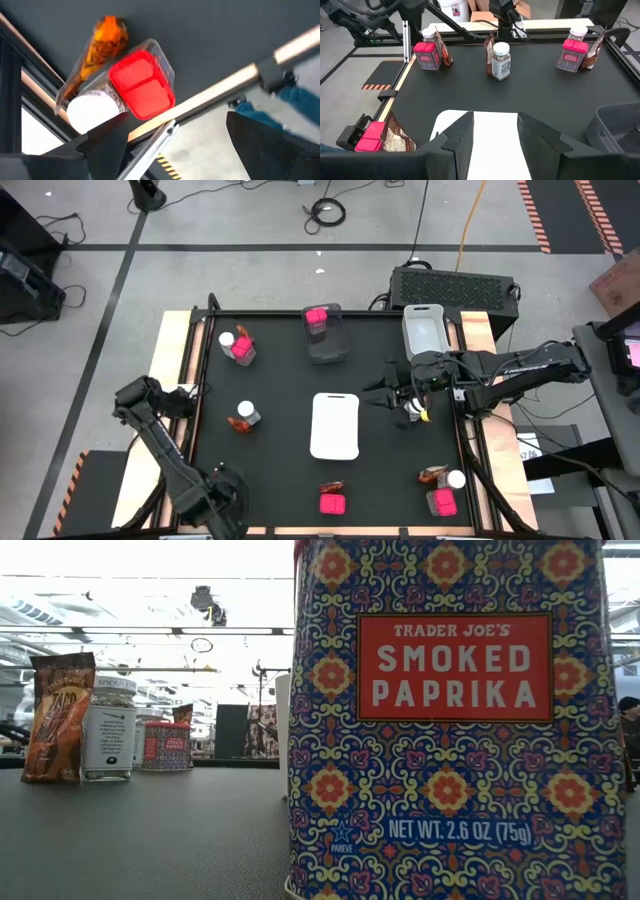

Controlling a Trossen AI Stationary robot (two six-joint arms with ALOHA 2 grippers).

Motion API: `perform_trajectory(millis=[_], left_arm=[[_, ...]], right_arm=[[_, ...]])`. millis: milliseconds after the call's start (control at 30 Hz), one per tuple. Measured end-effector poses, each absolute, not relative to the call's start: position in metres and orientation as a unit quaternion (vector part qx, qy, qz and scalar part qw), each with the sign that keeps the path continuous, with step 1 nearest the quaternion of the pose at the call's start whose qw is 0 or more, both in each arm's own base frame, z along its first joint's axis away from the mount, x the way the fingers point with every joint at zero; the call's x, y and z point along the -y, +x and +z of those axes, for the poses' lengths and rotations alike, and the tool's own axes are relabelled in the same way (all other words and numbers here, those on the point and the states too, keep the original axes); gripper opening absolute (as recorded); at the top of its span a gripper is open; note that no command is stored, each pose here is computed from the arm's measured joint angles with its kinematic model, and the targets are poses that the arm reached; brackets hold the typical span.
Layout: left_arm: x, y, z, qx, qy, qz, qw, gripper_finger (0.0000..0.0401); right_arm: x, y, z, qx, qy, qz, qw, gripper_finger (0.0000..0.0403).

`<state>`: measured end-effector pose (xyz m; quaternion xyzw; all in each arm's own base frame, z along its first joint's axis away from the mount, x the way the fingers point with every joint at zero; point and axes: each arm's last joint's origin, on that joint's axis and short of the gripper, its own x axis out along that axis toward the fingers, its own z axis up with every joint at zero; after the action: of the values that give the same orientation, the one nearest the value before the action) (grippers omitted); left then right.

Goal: Sort spices by type
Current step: Put the red seasoning can into the black bin

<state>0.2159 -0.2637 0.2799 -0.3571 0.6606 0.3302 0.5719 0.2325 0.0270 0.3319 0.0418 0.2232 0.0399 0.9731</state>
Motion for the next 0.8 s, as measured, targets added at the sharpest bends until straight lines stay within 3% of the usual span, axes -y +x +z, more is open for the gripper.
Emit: perform_trajectory(millis=[233, 433, 800], left_arm=[[0.253, 0.228, 0.28, -0.643, -0.408, 0.377, 0.527, 0.0334], [0.276, 0.221, 0.277, -0.609, -0.483, 0.399, 0.486, 0.0334], [0.304, 0.204, 0.238, -0.622, -0.412, 0.455, 0.487, 0.0334]], right_arm=[[-0.027, 0.233, 0.333, -0.218, 0.041, 0.044, 0.974, 0.0146], [-0.028, 0.233, 0.333, -0.219, 0.045, 0.046, 0.974, 0.0146], [-0.03, 0.234, 0.335, -0.208, 0.081, 0.042, 0.974, 0.0146]])
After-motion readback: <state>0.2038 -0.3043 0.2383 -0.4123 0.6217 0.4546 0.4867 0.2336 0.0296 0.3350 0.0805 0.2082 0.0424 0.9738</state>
